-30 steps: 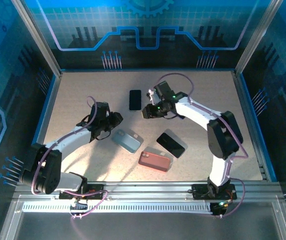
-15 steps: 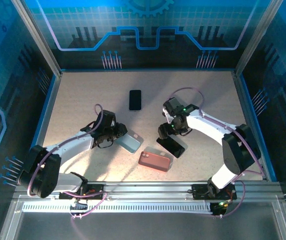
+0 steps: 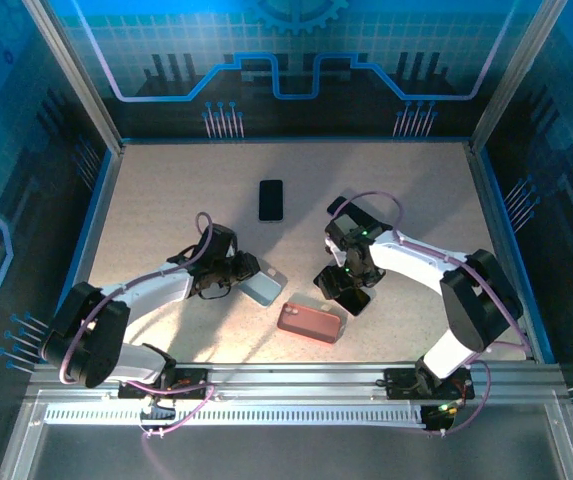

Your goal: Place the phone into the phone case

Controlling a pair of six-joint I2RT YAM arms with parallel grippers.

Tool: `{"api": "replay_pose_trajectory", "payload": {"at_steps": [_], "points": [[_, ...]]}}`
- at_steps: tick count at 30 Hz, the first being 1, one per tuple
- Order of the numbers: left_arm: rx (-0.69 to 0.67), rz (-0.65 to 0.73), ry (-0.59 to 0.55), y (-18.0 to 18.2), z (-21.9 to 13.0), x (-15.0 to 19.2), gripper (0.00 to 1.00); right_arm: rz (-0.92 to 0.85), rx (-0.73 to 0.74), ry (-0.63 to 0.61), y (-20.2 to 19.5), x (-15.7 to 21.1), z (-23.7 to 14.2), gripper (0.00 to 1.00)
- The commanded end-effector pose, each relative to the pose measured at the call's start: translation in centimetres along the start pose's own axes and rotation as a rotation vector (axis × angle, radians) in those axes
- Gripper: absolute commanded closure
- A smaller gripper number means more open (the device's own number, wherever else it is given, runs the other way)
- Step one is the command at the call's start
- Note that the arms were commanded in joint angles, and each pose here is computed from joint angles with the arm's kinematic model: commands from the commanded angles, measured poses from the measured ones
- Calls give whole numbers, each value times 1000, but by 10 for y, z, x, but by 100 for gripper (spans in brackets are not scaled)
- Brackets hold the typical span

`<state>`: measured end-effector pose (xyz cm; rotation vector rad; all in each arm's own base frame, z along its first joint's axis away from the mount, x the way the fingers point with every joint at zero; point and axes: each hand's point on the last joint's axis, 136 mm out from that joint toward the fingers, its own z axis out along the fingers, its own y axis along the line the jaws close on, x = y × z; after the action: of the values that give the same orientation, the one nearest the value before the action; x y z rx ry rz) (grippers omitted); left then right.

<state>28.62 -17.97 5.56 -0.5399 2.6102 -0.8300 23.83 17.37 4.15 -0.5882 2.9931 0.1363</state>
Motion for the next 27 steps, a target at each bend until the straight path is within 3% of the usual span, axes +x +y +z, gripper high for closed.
{"api": "replay_pose_trajectory", "payload": {"at_steps": [1, 18, 27], "points": [[17, -2, 24, -4, 3, 7, 72, -38, 23, 43, 1, 7, 7, 9], [47, -14, 36, -18, 8, 5, 73, -107, 84, 78, 6, 1, 29, 9], [63, -15, 24, -23, 6, 2, 72, -16, 95, 24, 11, -30, 27, 20]]}}
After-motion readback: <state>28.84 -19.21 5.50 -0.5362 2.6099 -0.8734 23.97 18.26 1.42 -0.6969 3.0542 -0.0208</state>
